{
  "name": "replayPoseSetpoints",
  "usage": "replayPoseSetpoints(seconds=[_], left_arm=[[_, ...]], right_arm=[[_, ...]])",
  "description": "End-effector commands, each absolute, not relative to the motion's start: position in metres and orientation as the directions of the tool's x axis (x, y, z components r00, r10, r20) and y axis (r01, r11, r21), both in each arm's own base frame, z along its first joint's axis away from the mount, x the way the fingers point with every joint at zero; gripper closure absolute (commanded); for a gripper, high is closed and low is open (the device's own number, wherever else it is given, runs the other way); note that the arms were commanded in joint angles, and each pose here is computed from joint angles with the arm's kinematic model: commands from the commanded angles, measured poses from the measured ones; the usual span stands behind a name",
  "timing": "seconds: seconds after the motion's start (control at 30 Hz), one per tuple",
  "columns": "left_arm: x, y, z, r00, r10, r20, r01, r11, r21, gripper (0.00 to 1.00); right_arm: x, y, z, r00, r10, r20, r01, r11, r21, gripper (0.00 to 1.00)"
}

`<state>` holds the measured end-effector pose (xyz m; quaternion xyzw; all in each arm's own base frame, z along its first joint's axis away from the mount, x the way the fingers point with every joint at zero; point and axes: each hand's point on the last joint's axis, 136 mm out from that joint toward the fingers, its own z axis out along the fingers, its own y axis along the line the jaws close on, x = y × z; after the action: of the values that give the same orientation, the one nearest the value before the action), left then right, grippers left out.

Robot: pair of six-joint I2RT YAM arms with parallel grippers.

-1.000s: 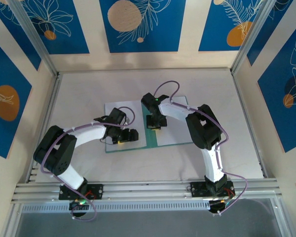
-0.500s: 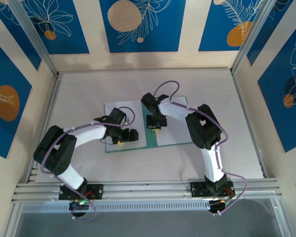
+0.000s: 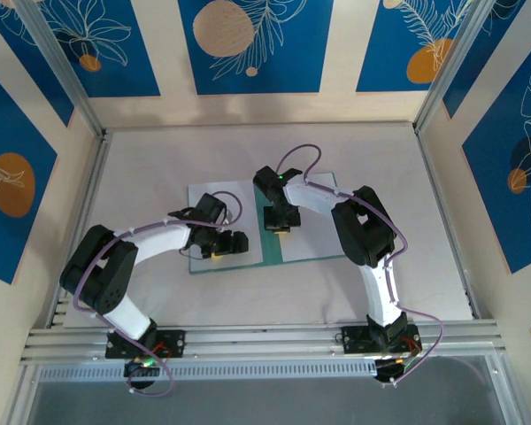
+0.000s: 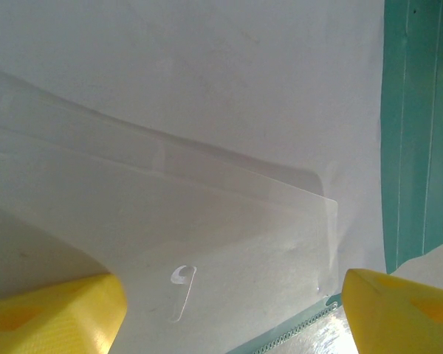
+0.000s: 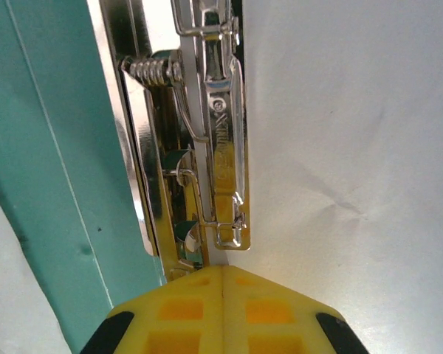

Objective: Put the files into the folder

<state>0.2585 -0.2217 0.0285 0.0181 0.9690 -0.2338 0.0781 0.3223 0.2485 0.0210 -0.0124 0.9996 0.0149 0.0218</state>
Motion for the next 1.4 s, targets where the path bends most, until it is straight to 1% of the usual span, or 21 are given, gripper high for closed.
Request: replayPoseSetpoints(seconds=[0.0, 0.37, 0.77, 1.0, 1.17, 1.37], left_arm=[[0.221, -0.195, -0.012, -1.0, 0.009, 0.001, 0.008, 0.936, -0.352, 0.19], [0.221, -0.195, -0.013, -1.0, 0.008, 0.001, 0.007, 0.937, -0.351, 0.19], [0.223, -0.195, -0.013, -1.0, 0.008, 0.001, 0.007, 0.938, -0.348, 0.19], [0.226, -0.189, -0.012, -1.0, 0.021, -0.013, 0.024, 0.951, -0.309, 0.18], [0.233, -0.184, -0.012, -0.999, 0.042, -0.02, 0.046, 0.964, -0.261, 0.18], [0.249, -0.184, -0.007, -0.997, 0.058, -0.058, 0.07, 0.971, -0.227, 0.18]], right_arm=[[0.315, 0.23, 0.009, -1.0, -0.023, 0.012, -0.024, 0.998, -0.056, 0.98], [0.322, 0.226, 0.037, -0.999, -0.019, -0.036, -0.017, 0.999, -0.039, 0.98], [0.324, 0.231, 0.082, -0.994, -0.016, -0.106, -0.021, 0.998, 0.052, 0.98], [0.316, 0.248, 0.116, -0.99, -0.027, -0.136, -0.054, 0.979, 0.198, 0.98], [0.311, 0.252, 0.153, -0.978, -0.016, -0.206, -0.077, 0.954, 0.288, 0.97], [0.301, 0.246, 0.194, -0.952, 0.005, -0.307, -0.114, 0.922, 0.37, 0.96]])
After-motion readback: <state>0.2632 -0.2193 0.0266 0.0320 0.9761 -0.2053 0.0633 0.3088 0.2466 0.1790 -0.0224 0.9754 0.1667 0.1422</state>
